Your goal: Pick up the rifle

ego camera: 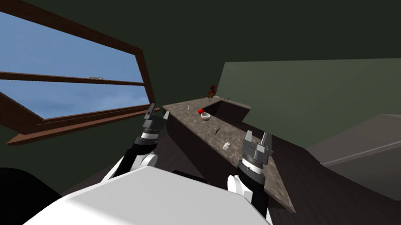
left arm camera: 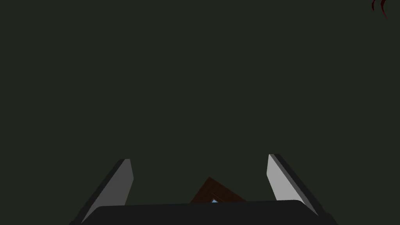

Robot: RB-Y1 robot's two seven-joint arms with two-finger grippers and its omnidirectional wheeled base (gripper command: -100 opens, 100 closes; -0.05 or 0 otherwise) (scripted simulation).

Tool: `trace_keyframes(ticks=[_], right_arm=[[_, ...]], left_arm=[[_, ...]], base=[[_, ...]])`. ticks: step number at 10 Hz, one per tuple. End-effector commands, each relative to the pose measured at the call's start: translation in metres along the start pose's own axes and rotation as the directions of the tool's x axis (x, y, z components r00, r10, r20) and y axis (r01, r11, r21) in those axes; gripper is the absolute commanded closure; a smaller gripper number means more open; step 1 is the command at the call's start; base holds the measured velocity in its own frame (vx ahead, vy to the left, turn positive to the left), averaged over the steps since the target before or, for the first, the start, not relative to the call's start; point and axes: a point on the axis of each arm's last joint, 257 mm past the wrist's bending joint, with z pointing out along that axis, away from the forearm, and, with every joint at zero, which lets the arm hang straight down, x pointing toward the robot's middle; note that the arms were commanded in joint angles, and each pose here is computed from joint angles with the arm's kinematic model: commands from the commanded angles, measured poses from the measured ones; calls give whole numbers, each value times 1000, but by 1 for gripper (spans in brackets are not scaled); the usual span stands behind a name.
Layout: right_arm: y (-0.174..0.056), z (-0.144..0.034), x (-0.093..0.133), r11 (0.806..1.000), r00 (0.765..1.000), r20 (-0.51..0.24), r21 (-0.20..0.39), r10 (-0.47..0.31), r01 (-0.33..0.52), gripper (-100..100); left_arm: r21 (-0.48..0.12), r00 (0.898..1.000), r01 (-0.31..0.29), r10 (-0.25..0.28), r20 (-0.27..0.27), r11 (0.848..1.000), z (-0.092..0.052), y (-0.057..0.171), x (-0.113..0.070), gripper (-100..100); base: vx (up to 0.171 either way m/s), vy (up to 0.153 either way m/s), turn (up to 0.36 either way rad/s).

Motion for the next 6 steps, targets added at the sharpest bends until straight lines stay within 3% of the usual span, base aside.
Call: trace_keyframes(ticks=[1, 4, 6], right_arm=[[-4, -2, 5, 999, 997, -52, 6, -50, 50, -100], [-13, -7, 12, 987, 979, -132, 7, -157, 159, -100], [-22, -11, 16, 967, 950, -187, -1, -250, 254, -100]], left_arm=[[0, 1000, 0, 0, 0, 1000, 0, 0, 0, 0], [0, 1000, 0, 0, 0, 1000, 0, 0, 0, 0], [0, 1000, 0, 0, 0, 1000, 0, 0, 0, 0]], base=[[-39, -6, 56], [-71, -11, 70], [-97, -5, 112]])
